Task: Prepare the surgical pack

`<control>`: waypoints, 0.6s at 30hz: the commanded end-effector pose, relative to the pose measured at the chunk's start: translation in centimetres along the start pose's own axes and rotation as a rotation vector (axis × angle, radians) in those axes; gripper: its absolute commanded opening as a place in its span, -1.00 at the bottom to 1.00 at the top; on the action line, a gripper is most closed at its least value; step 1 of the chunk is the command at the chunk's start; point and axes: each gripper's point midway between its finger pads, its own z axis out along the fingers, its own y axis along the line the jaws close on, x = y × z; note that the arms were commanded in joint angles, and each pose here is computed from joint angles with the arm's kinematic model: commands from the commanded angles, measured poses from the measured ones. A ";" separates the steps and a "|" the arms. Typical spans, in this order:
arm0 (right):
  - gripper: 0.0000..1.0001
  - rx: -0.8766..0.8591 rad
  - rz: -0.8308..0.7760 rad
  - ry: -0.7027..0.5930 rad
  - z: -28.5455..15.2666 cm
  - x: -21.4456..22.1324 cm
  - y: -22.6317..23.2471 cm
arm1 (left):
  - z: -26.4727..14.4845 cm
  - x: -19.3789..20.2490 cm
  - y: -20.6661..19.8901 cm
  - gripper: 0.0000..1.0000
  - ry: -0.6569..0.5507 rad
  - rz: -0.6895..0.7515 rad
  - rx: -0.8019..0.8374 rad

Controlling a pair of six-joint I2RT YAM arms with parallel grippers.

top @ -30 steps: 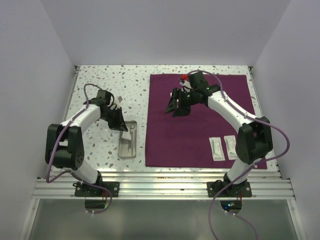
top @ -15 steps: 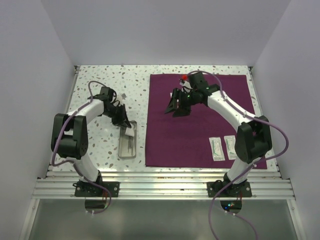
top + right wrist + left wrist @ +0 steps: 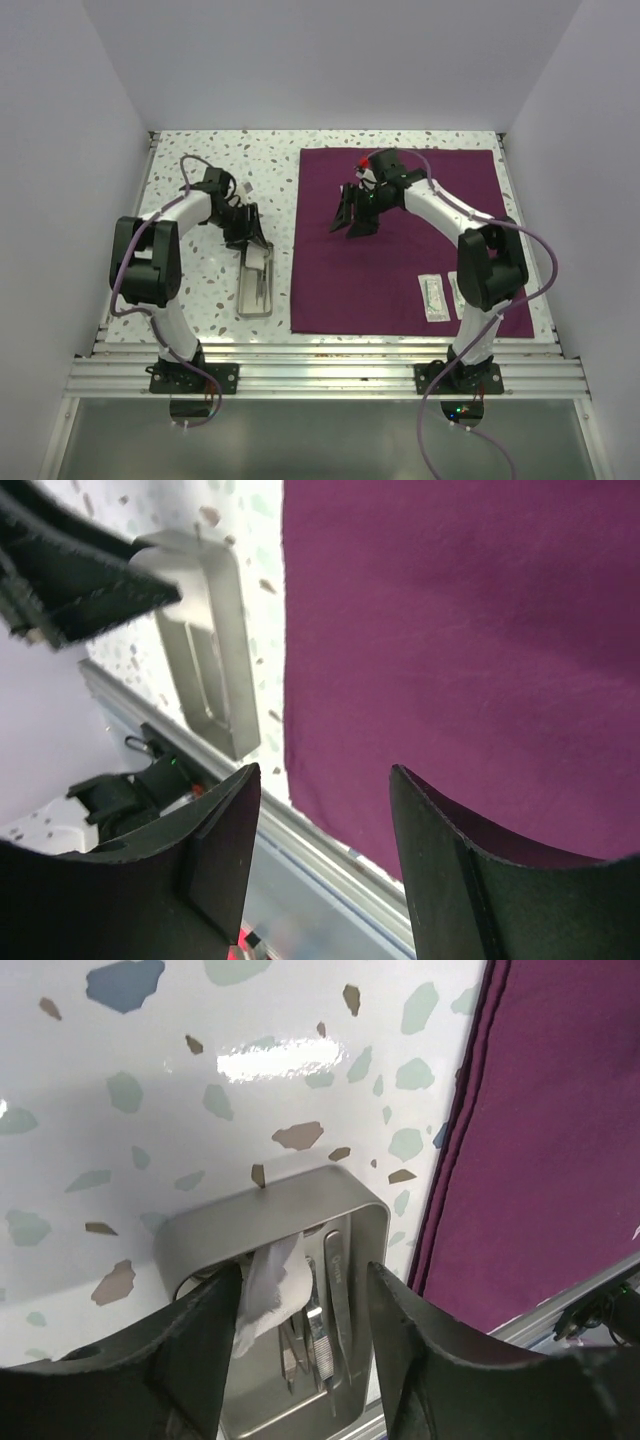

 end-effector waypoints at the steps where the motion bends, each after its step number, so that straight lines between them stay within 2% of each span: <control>1: 0.16 0.037 -0.051 -0.114 -0.4 -4.1 -0.2 | -2.2 -0.6 -0.6 0.16 -0.046 0.025 -0.029; 6: 0.16 0.036 -0.019 -0.193 -0.6 -8.7 -0.6 | -3.2 0.0 -1.1 0.29 -0.063 0.004 -0.028; 9: 0.16 0.066 -0.018 -0.242 -1.1 -10.7 -1.2 | -3.9 0.4 -1.1 0.47 -0.064 -0.005 -0.042; 18: 0.16 0.116 0.026 -0.311 -2.2 -13.9 -3.9 | -7.2 -0.7 -1.9 0.43 -0.165 -0.015 -0.098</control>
